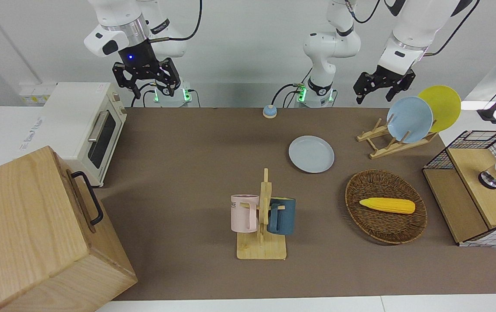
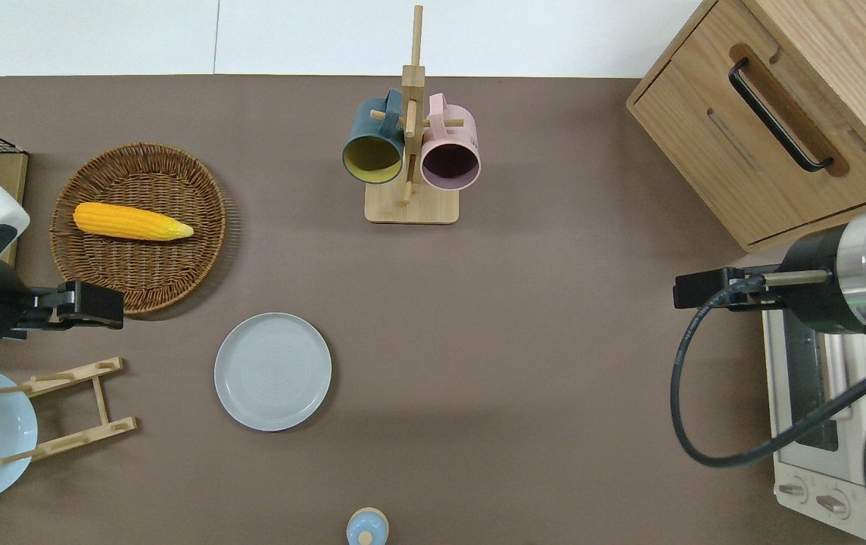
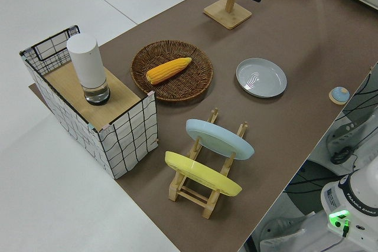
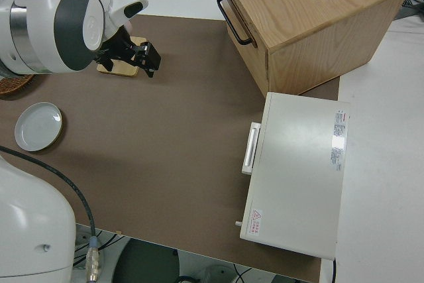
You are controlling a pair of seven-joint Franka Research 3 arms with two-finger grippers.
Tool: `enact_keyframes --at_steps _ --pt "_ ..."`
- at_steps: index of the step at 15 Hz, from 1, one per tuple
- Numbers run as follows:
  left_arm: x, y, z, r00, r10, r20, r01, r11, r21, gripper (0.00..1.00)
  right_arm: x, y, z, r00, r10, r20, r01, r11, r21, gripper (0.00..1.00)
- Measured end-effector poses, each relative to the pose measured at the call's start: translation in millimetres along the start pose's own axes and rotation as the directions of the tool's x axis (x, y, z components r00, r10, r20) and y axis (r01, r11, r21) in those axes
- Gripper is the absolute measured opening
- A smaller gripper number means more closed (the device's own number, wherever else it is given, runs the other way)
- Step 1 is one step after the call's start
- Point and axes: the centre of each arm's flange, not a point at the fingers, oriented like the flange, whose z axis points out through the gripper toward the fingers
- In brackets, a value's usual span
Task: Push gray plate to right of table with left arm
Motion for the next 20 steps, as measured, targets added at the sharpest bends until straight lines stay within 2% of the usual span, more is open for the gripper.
enact_keyframes --at_steps 20 --pt "-0.8 4.3 -0.3 1.0000 0.008 -0.001 -0.008 1.000 0.001 1.00 0.0 0.0 0.0 1.000 0.000 0.000 0.000 1.000 0.000 1.00"
